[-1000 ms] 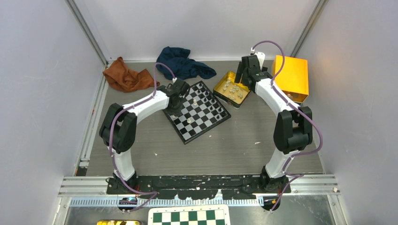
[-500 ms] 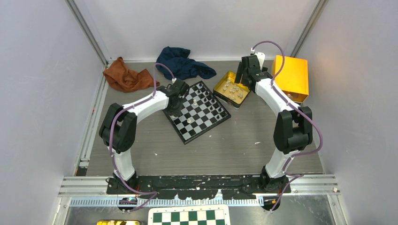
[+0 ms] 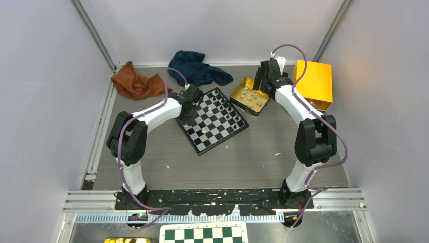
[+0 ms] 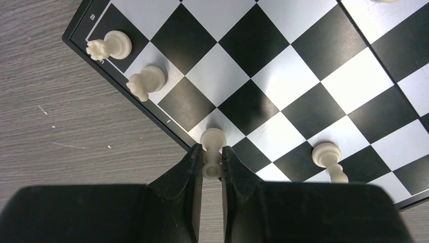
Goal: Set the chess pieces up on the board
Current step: Place the chess piece on the chessboard.
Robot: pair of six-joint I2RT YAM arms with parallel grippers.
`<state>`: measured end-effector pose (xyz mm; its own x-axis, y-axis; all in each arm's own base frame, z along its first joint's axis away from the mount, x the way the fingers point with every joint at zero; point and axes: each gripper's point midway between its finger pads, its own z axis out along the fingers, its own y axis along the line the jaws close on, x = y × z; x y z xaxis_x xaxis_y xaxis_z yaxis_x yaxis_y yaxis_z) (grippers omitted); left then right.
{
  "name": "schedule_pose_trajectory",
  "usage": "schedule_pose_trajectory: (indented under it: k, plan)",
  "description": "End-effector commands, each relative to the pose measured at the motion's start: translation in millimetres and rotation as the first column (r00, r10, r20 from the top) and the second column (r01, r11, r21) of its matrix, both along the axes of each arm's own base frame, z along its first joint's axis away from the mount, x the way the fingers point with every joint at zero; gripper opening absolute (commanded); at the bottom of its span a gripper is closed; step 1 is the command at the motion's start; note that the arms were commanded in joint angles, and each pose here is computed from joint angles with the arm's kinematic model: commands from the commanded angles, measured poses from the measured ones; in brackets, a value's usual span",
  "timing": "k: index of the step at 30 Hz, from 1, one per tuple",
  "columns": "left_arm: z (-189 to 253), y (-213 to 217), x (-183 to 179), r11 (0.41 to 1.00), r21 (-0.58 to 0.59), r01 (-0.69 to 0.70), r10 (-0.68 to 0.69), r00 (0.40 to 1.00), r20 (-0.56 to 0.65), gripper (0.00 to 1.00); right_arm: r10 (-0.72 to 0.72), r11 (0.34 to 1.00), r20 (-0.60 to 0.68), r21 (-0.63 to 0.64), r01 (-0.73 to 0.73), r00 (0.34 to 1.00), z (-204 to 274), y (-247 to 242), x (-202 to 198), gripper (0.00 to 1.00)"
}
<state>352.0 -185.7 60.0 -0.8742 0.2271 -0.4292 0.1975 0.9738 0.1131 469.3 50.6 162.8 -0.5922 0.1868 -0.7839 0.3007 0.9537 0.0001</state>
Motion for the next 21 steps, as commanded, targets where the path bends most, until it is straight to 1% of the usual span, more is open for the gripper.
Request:
schedule_pose_trajectory:
  k: [1, 13, 16, 21]
  plan:
    - [17.7, -4.6, 11.6, 0.999, -0.044, -0.009, 0.012, 0.998, 0.063, 0.1, -0.007, 1.0, 0.085, 0.005, 0.007, 0.996, 33.7, 1.5, 7.8, 0.86]
    - [15.0, -3.4, 11.3, 0.999, -0.041, -0.01, 0.013, 0.998, 0.055, 0.11, -0.01, 1.0, 0.079, 0.007, 0.01, 0.997, 30.5, 1.5, 8.1, 0.86]
    - [14.5, -3.4, 11.0, 0.999, -0.042, -0.011, 0.013, 0.998, 0.053, 0.15, -0.009, 1.0, 0.076, 0.007, 0.008, 0.997, 29.2, 2.0, 7.9, 0.86]
    - [12.6, -2.7, 10.8, 0.999, -0.04, -0.012, 0.014, 0.999, 0.049, 0.16, -0.009, 1.0, 0.075, 0.006, 0.009, 0.997, 28.7, 1.8, 7.7, 0.86]
